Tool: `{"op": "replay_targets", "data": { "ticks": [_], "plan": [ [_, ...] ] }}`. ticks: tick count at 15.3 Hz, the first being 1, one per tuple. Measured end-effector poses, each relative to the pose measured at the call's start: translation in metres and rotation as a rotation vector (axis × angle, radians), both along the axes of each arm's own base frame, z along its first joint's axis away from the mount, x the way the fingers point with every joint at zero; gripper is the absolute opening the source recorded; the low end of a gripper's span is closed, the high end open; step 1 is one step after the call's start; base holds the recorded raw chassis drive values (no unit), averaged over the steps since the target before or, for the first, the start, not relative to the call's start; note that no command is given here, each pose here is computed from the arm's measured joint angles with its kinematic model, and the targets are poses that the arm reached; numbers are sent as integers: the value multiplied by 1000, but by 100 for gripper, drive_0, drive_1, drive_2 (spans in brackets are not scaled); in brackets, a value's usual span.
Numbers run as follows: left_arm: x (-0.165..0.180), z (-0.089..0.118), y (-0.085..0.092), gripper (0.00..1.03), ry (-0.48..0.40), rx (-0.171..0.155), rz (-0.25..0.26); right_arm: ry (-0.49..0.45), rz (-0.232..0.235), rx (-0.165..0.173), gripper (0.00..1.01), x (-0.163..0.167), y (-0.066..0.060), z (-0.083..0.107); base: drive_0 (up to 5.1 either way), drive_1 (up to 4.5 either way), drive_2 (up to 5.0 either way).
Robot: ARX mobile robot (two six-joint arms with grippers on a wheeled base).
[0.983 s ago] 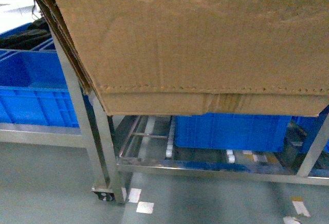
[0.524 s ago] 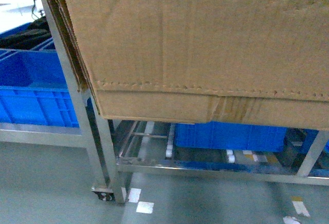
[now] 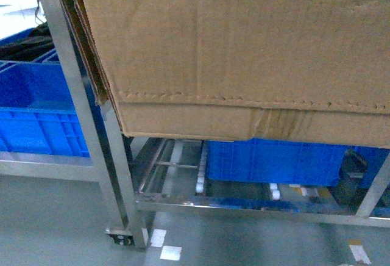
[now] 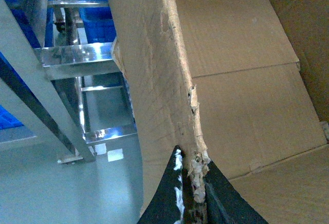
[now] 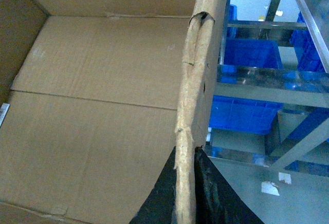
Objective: Sort boxes to right shelf from conveyor
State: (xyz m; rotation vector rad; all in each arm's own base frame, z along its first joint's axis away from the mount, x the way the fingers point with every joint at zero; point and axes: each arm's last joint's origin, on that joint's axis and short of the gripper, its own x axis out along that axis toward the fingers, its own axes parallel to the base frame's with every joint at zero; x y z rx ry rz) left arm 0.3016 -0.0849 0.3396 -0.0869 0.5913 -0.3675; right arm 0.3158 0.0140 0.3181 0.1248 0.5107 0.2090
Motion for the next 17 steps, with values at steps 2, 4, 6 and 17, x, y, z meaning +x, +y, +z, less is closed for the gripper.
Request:
{"op": "replay_targets", "data": {
  "ticks": [2, 4, 6, 17],
  "plan": [
    [0, 0, 0, 2, -4, -1, 0, -4, 0, 0, 4, 0, 0, 0, -8, 406, -421],
    [0, 0, 0, 2, -3, -1, 0, -3, 0, 0, 4, 0, 0, 0, -12, 402, -425],
    [2, -1, 0, 2, -1, 0, 0, -3, 0, 0, 4, 1, 0, -1, 0, 0, 0],
    [2, -3, -4, 2, 4, 3, -14, 2, -3, -2, 4, 1, -2, -1, 207, -101, -101]
  ]
}}
